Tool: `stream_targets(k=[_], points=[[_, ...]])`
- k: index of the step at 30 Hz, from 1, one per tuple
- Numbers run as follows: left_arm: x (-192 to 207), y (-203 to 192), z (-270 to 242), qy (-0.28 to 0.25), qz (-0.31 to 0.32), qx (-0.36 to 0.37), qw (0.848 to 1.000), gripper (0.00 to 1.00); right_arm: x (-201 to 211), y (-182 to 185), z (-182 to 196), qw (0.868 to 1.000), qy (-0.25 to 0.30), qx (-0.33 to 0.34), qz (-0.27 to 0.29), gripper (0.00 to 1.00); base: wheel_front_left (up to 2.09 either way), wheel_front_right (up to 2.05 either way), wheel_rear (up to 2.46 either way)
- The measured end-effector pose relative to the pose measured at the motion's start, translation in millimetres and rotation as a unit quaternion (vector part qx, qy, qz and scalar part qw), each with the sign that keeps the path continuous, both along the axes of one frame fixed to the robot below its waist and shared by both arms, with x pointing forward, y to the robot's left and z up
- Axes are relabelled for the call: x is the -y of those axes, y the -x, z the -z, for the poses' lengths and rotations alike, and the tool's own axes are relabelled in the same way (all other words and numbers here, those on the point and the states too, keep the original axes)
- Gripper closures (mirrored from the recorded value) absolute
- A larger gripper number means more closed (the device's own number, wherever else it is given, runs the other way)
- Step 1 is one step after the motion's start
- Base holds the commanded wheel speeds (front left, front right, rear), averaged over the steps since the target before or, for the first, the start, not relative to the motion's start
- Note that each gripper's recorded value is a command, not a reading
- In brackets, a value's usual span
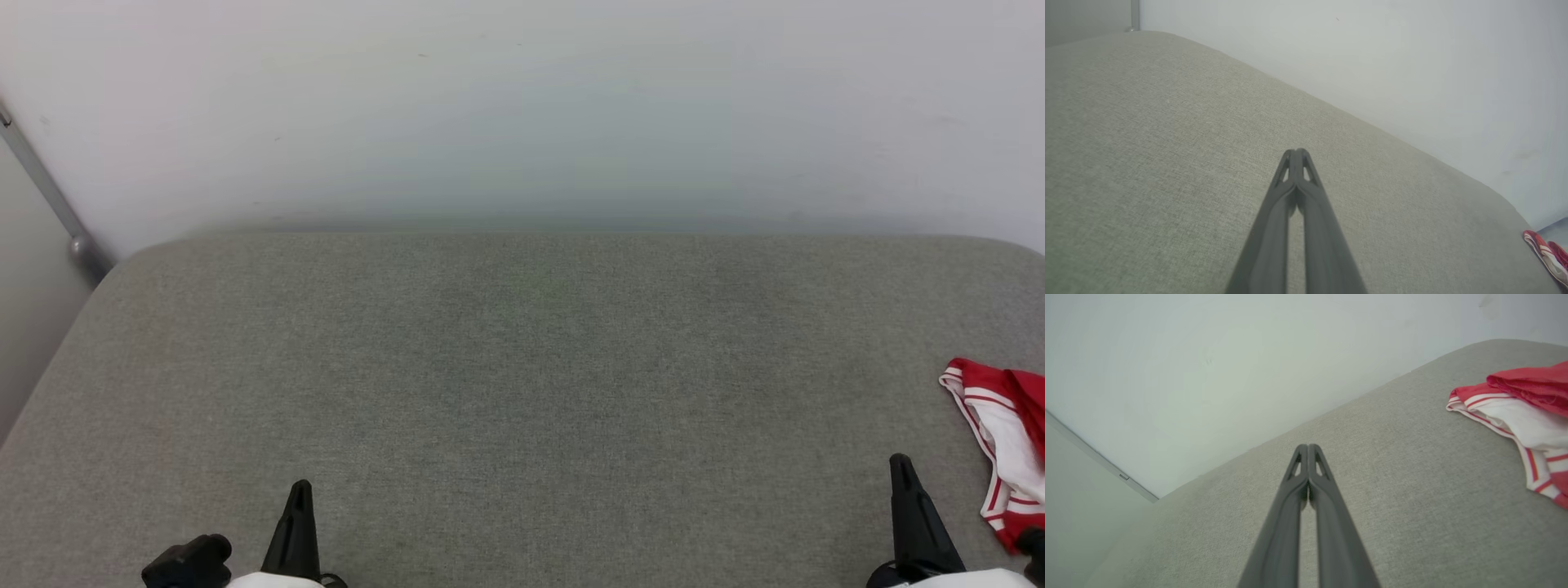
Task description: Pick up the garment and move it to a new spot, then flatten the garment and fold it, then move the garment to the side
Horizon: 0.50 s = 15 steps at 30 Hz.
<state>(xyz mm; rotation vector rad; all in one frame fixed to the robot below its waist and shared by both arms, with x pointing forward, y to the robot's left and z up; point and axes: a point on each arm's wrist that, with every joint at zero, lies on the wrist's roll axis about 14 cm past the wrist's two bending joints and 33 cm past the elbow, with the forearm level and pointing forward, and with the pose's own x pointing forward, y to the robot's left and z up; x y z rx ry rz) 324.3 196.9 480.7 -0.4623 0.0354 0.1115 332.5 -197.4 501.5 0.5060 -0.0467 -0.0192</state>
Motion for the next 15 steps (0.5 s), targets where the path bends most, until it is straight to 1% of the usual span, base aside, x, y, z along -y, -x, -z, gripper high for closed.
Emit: stream_targets(k=[7, 15], points=[[-1.0, -5.8, 1.0, 0.057, -0.002, -0.003, 0.998, 1.0, 1.1, -5.7, 1.6, 0.998, -0.055, -0.006, 0.002, 1.0, 0.0, 0.0, 0.0], [-3.4, -12.5, -0.2, 0.117, -0.005, -0.002, 0.993, 1.0, 2.1, -12.4, 0.5, 0.994, -0.112, -0.008, 0.003, 1.0, 0.0, 0.0, 0.0]])
